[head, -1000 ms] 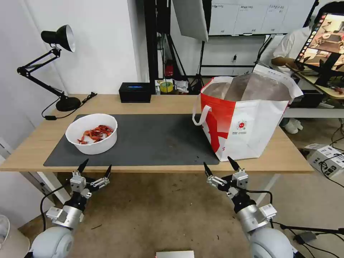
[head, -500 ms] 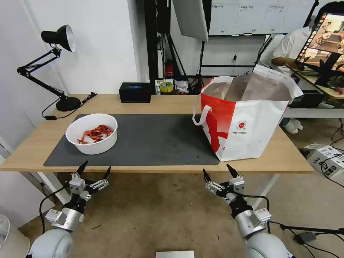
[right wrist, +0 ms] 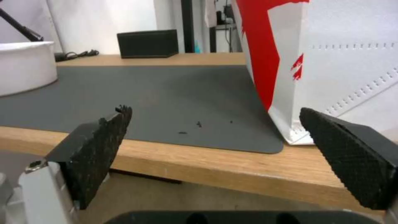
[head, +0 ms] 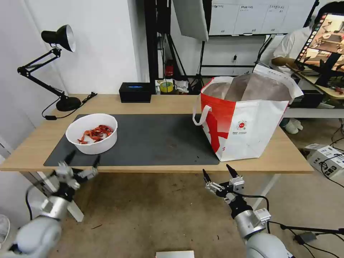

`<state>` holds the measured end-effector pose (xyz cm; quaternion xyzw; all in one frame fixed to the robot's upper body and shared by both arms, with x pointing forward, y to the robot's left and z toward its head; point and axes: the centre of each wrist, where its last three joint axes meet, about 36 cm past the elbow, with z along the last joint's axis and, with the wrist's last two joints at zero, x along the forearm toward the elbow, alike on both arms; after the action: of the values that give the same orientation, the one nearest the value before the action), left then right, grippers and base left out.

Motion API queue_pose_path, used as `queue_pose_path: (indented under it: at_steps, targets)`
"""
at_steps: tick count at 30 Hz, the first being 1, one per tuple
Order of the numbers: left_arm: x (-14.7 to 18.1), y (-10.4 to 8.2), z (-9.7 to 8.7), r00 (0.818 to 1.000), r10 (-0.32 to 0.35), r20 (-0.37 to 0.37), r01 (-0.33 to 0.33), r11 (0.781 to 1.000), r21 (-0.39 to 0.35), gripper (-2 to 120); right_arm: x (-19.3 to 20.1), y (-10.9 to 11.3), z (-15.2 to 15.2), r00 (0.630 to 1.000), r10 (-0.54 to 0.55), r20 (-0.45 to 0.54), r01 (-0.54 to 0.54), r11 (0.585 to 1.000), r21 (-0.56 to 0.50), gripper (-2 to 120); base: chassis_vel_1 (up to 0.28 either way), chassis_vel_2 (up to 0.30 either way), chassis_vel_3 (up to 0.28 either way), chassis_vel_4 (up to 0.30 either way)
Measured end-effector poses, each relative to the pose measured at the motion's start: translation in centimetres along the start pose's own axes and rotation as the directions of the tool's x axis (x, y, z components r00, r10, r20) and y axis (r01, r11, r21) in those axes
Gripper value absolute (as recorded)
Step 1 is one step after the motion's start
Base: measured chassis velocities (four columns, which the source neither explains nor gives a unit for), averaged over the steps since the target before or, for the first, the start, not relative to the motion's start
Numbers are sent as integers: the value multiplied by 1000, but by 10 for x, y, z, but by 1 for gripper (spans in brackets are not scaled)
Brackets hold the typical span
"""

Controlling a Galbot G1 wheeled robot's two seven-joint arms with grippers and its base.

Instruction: Pick up the trash from the table and place it into the takeout bag.

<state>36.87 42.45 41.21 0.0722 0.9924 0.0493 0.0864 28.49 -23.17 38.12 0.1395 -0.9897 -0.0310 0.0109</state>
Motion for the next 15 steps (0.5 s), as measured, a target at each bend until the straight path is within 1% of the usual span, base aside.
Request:
queue_pose_path:
  at_steps: [1, 3, 4, 5, 6, 7, 8, 9, 11, 12, 13, 15]
  targets:
    - [0, 0, 0, 1000, 0, 0, 0, 1000, 0, 100, 0, 0, 0, 1000, 0, 0, 0, 1000, 0, 100, 0, 0, 0, 0]
    - [-16, 5, -15, 1000, -27, -15, 27, 1000, -16, 100, 0, 0, 0, 1000, 0, 0, 0, 1000, 0, 100, 0, 0, 0, 0]
    - [-24, 7, -24, 998, -46, -38, 45, 999, -21, 100, 0, 0, 0, 1000, 0, 0, 0, 1000, 0, 100, 0, 0, 0, 0]
    - [-24, 7, -24, 998, -46, -38, 45, 999, -21, 100, 0, 0, 0, 1000, 0, 0, 0, 1000, 0, 100, 0, 0, 0, 0]
    - [-30, 10, -33, 996, -62, -69, 60, 998, -29, 100, 0, 0, 0, 1000, 0, 0, 0, 1000, 0, 100, 0, 0, 0, 0]
    - [-32, 12, -38, 994, -72, -88, 69, 997, -35, 100, 0, 0, 0, 1000, 0, 0, 0, 1000, 0, 100, 0, 0, 0, 0]
    - [-32, 12, -38, 994, -72, -88, 69, 997, -35, 100, 0, 0, 0, 1000, 0, 0, 0, 1000, 0, 100, 0, 0, 0, 0]
    - [-35, 16, -45, 989, -90, -121, 85, 996, -40, 100, 0, 0, 0, 1000, 0, 0, 0, 1000, 0, 100, 0, 0, 0, 0]
    - [-44, 23, -64, 972, -111, -208, 106, 994, -35, 100, 0, 0, 0, 1000, 0, 1, 0, 1000, 0, 100, 0, 0, 0, 0]
    - [-44, 23, -64, 972, -111, -208, 106, 994, -35, 100, 0, 0, 0, 1000, 0, 1, 0, 1000, 0, 100, 0, 0, 0, 0]
    - [-49, 27, -74, 958, -124, -259, 121, 992, -26, 100, 0, 0, 0, 1000, -1, 1, 1, 1000, 0, 100, 0, 0, 0, 0]
    - [-61, 35, -90, 936, -143, -321, 148, 989, -10, 100, 0, 0, -1, 1000, -1, 1, 1, 1000, 0, 100, 0, 0, 0, 0]
